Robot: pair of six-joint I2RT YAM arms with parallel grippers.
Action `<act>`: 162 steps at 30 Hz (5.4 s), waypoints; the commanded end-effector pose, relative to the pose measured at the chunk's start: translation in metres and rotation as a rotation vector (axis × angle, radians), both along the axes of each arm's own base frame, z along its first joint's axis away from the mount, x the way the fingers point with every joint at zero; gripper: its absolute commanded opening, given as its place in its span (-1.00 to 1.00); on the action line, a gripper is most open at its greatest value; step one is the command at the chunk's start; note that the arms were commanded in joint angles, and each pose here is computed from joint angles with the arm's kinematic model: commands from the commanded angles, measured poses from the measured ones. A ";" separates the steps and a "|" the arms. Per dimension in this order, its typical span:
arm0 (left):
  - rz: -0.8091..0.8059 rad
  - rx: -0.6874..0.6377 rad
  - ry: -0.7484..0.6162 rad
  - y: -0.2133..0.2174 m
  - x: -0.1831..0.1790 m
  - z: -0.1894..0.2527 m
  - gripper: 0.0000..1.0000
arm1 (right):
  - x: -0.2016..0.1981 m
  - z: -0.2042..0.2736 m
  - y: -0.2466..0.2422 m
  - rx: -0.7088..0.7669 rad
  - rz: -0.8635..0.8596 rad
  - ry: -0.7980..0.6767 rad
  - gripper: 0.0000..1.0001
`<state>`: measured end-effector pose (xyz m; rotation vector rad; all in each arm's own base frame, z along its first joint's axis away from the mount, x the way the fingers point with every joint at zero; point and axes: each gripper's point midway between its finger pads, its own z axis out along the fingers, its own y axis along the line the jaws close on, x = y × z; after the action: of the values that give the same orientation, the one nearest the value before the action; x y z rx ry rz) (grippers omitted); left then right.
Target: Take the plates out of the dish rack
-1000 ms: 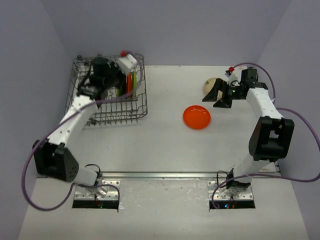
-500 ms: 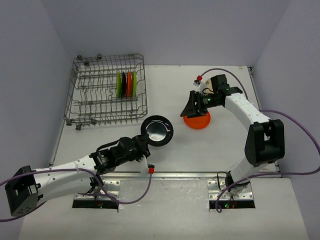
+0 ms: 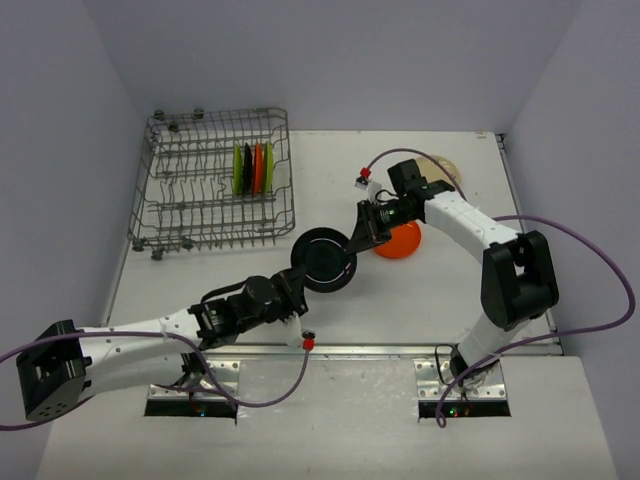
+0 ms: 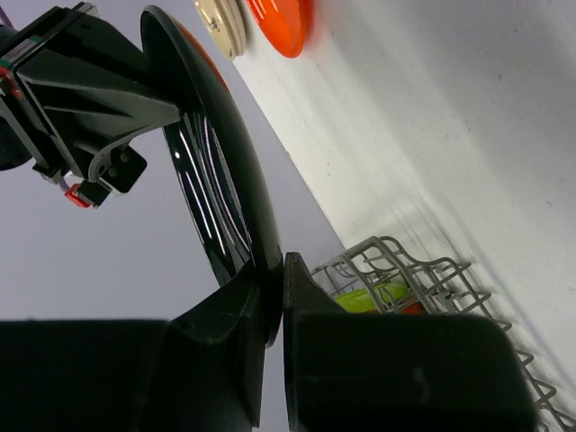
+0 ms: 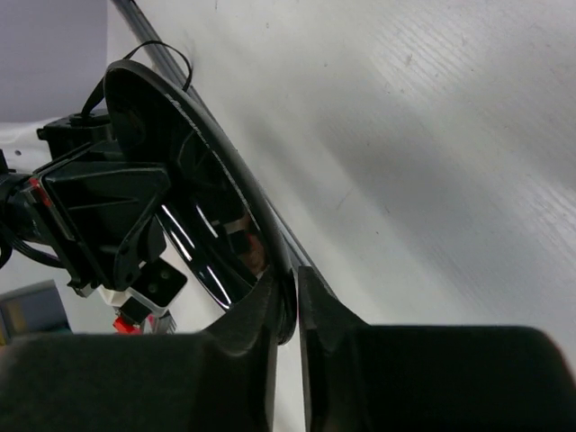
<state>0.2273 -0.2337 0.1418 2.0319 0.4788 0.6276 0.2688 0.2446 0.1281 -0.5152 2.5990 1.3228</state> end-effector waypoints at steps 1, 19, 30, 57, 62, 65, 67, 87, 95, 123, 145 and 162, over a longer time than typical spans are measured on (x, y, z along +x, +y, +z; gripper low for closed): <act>0.045 -0.156 -0.043 -0.013 0.011 0.047 -0.91 | 0.013 0.013 0.000 -0.004 0.004 -0.111 -0.98; 1.001 -1.055 0.529 0.069 0.153 0.150 1.00 | 0.120 -0.040 -0.195 -0.148 -0.491 -0.070 -1.00; 1.317 -1.337 0.840 0.137 0.204 0.122 1.00 | 0.136 -0.078 -0.207 -0.186 -0.486 0.019 -0.91; 1.638 -1.496 0.879 0.220 0.280 0.057 -0.15 | 0.120 -0.029 -0.207 -0.295 -0.468 -0.150 0.96; 1.629 -1.451 0.931 0.214 0.295 0.039 -0.14 | 0.120 -0.025 -0.204 -0.280 -0.465 -0.149 0.96; 1.653 -1.431 0.933 0.219 0.304 0.027 -0.16 | 0.119 -0.023 -0.203 -0.278 -0.462 -0.151 0.96; 1.666 -1.432 0.935 0.222 0.308 0.019 -0.17 | 0.118 -0.022 -0.202 -0.275 -0.460 -0.150 0.96; 1.385 -1.745 1.284 0.239 0.327 0.094 -1.00 | 0.110 -0.007 -0.192 -0.214 -0.454 -0.147 0.96; 1.100 -1.578 0.957 0.220 0.304 0.211 -1.00 | 0.109 0.019 -0.183 -0.148 -0.452 -0.169 0.96; 0.024 -0.090 -0.049 0.006 0.004 0.040 -1.00 | 0.027 0.035 0.005 0.071 -0.002 -0.114 0.69; 0.549 -0.656 0.318 0.008 0.063 0.105 1.00 | 0.076 0.002 -0.099 -0.053 -0.300 -0.092 -1.00; 1.308 -1.394 0.845 0.125 0.214 0.138 1.00 | 0.116 -0.084 -0.195 -0.322 -0.488 0.040 -0.82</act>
<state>0.4405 -0.1171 0.2838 0.5190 1.9705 0.1293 0.3621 0.0616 0.0352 0.1589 2.7717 0.8756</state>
